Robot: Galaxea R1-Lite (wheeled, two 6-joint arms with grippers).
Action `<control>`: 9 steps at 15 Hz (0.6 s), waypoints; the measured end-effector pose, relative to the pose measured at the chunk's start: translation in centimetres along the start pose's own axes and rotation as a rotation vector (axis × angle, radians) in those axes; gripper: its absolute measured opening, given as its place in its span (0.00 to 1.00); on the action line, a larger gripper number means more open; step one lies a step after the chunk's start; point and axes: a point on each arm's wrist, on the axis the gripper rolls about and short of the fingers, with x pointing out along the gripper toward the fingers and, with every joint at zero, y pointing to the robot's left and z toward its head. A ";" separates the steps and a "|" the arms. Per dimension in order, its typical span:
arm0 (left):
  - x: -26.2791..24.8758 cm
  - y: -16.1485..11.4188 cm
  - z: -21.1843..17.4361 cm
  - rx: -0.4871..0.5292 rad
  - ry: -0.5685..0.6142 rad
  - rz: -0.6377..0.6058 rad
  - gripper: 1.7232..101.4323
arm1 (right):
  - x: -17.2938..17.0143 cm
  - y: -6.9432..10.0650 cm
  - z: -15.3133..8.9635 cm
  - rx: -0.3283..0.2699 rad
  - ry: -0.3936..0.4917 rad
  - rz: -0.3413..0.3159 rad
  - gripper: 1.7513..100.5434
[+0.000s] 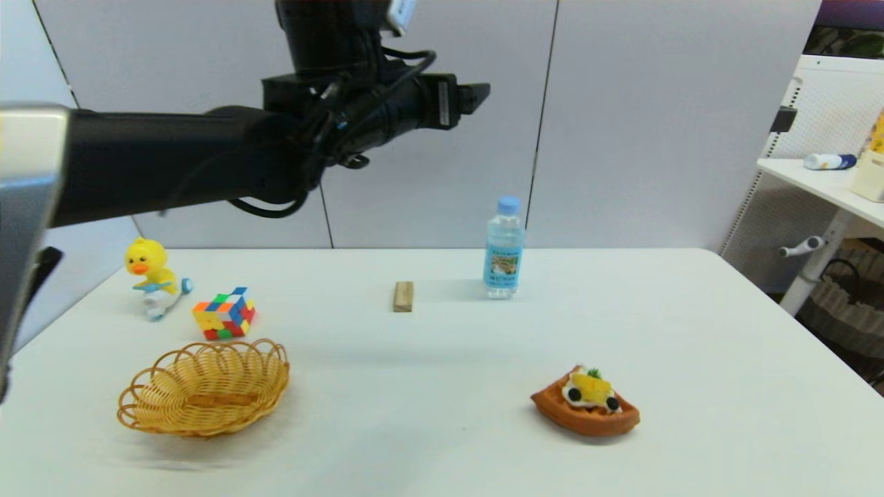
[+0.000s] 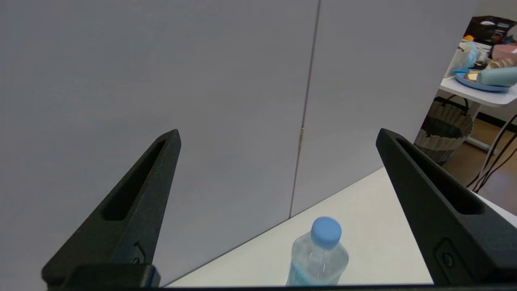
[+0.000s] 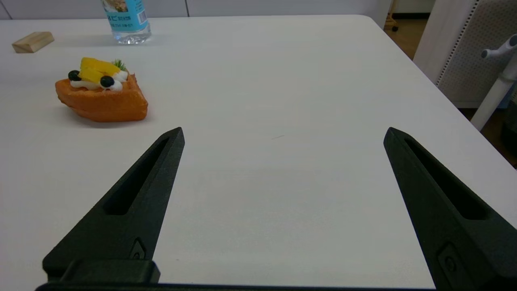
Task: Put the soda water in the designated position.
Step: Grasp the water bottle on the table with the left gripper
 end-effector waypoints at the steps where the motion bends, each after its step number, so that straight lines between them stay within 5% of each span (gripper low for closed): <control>1: 1.6 -0.4 -1.6 -0.003 0.010 -0.010 0.96 | 0.0 0.0 0.0 0.000 0.000 0.000 0.97; 9: 7.7 -3.2 -12.9 -0.005 0.001 -0.211 0.96 | 0.0 0.0 0.0 0.000 0.000 0.000 0.97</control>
